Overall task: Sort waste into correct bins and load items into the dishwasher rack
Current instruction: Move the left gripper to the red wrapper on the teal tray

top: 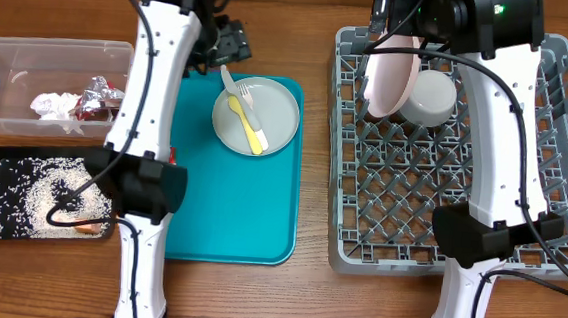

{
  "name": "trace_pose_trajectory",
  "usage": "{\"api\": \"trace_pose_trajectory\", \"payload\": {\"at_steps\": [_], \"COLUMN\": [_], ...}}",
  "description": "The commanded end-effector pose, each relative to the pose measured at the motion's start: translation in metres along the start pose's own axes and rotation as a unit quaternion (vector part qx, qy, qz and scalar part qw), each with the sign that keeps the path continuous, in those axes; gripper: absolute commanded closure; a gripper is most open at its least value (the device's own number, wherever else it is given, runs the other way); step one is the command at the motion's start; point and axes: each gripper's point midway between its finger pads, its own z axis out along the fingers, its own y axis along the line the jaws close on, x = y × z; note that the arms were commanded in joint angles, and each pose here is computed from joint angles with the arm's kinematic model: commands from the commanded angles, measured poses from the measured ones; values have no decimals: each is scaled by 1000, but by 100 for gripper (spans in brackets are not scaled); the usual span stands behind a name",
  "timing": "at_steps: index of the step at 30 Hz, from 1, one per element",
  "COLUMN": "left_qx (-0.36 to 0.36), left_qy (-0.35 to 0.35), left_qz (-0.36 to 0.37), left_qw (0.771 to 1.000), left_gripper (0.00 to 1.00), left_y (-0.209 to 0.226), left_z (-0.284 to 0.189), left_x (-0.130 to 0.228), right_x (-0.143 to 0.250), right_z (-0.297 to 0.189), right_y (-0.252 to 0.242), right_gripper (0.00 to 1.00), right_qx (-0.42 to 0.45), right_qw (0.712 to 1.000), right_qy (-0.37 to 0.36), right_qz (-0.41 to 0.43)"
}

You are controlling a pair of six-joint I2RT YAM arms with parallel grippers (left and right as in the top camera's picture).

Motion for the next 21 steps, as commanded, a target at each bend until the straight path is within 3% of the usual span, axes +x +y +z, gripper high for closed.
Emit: {"api": "trace_pose_trajectory", "payload": {"at_steps": [1, 5, 12, 21], "left_qx": [17, 2, -122, -126], "left_qy": [-4, -15, -22, 42], "left_qz": [-21, -29, -94, -56], "left_qw": [1000, 999, 988, 990], "left_gripper": [3, 0, 0, 0], "left_y": [13, 33, 103, 116], "left_z": [-22, -42, -57, 20], "left_x": [0, 7, 53, 85], "right_x": [-1, -1, -1, -1], "right_z": [2, 2, 2, 2], "right_y": [-1, -1, -1, -1], "right_gripper": [0, 0, 0, 0], "right_qx": [5, 5, 5, 5], "right_qw": [1000, 1000, 1000, 1000], "right_qy": [-1, -1, -1, -1], "right_qz": [-1, -1, -1, -1]}}
